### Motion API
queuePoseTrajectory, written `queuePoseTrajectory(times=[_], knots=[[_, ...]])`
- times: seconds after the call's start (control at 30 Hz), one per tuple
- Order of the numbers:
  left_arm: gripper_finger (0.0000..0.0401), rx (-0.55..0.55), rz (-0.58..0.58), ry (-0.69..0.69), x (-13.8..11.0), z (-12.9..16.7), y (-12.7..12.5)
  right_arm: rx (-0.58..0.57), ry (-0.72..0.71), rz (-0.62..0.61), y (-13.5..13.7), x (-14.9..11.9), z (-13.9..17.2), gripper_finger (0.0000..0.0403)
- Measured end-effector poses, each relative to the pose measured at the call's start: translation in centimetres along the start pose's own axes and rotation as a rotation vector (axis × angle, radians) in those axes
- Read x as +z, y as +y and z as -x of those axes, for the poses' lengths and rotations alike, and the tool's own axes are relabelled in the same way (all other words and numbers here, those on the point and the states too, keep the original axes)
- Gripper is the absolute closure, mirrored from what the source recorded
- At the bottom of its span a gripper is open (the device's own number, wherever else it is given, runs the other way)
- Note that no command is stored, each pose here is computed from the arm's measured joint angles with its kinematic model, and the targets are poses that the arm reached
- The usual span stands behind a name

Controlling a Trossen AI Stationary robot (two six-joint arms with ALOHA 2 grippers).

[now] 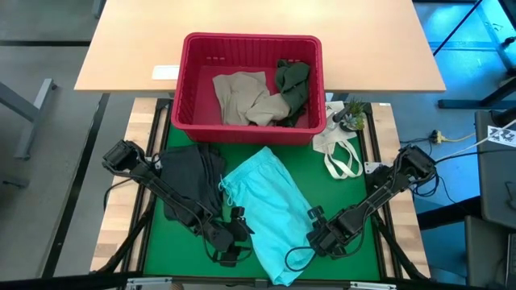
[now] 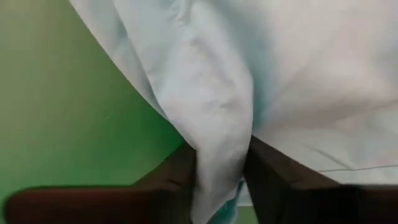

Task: Fold Laundry from Bin
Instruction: Fold the blue shorts from the red laundry bin

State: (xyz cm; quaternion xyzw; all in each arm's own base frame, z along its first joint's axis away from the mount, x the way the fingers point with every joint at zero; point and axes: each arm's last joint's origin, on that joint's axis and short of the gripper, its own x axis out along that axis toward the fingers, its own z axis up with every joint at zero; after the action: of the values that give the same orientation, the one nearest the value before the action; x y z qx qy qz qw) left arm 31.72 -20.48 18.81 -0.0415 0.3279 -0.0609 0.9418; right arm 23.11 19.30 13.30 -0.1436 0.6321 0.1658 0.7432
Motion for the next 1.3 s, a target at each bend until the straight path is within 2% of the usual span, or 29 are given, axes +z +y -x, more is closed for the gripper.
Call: queuePoseTrajectory(times=[0.2,0.4,0.53,0.83,1.1,1.3], knots=[[0.0165,0.005,0.0,-0.003,0.0,0.0,0.0,0.005,-0.048,-0.019,-0.1,0.5,-0.1,0.0391],[0.0165,0.004,0.001,-0.004,0.0,0.0,0.0,0.048,-0.101,-0.148,-1.2,1.2,0.4,0.0379],[0.0165,0.004,0.001,-0.006,0.0,0.0,0.0,0.081,-0.118,-0.187,-2.2,1.5,0.8,0.0396],[0.0165,0.002,0.003,-0.011,0.1,0.0,0.0,0.092,-0.227,-0.261,-4.4,1.9,3.3,0.0397],[0.0165,0.039,0.005,-0.03,0.3,0.3,0.1,0.101,-0.357,-0.321,-6.4,2.3,5.8,0.0398],[0.0165,0.031,0.02,-0.072,1.5,1.8,0.2,0.101,-0.497,-0.379,-8.4,3.0,7.2,0.0397]])
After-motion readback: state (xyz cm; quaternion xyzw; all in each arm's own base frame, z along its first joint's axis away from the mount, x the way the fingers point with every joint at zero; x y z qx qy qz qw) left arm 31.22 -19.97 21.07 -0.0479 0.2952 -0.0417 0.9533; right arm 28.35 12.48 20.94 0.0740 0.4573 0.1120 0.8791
